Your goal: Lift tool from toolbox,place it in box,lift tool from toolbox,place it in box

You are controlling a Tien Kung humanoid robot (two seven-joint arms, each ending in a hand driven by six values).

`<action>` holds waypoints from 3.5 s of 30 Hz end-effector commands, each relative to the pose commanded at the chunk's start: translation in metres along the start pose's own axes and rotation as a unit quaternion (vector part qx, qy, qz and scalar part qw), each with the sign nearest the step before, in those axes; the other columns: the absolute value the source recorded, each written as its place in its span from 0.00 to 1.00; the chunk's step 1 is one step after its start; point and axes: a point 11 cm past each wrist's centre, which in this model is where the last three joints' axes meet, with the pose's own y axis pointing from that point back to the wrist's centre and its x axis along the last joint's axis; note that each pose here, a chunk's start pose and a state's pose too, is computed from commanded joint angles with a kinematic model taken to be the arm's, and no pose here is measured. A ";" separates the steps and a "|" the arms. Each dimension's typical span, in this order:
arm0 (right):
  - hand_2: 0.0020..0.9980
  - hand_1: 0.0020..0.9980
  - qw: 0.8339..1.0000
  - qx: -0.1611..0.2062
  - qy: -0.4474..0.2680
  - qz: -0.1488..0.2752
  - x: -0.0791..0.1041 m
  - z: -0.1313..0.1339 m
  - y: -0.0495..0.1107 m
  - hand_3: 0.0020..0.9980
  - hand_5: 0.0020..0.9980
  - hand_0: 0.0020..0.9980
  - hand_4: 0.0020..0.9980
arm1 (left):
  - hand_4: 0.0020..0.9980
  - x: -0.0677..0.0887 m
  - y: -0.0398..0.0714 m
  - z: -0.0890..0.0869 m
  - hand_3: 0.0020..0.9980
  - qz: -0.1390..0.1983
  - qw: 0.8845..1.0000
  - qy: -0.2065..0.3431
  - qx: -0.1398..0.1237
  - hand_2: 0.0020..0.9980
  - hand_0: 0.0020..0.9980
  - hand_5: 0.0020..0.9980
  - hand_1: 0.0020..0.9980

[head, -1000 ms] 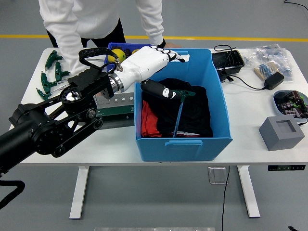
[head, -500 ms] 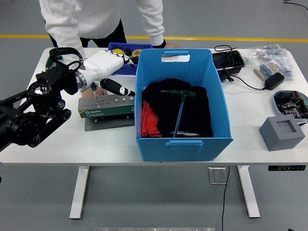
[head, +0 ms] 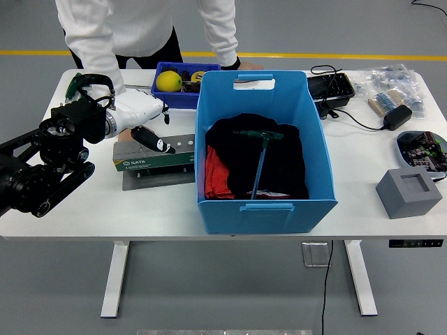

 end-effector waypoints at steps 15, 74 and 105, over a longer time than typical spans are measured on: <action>0.73 0.66 1.000 0.004 -0.005 0.001 0.002 -0.003 0.000 0.57 0.72 0.67 0.78 | 1.00 -0.008 0.001 -0.015 0.52 -0.046 0.998 -0.014 0.047 0.63 0.80 0.69 0.72; 0.73 0.67 1.000 0.002 0.000 0.001 0.000 -0.002 0.000 0.58 0.72 0.67 0.78 | 0.74 -0.016 -0.003 -0.028 0.09 0.041 0.999 -0.011 0.029 0.07 0.17 0.18 0.03; 0.73 0.67 1.000 0.003 -0.006 0.001 0.001 -0.002 0.000 0.58 0.72 0.68 0.78 | 0.78 0.062 0.018 0.023 0.03 0.198 0.972 0.051 -0.118 0.00 0.05 0.25 0.00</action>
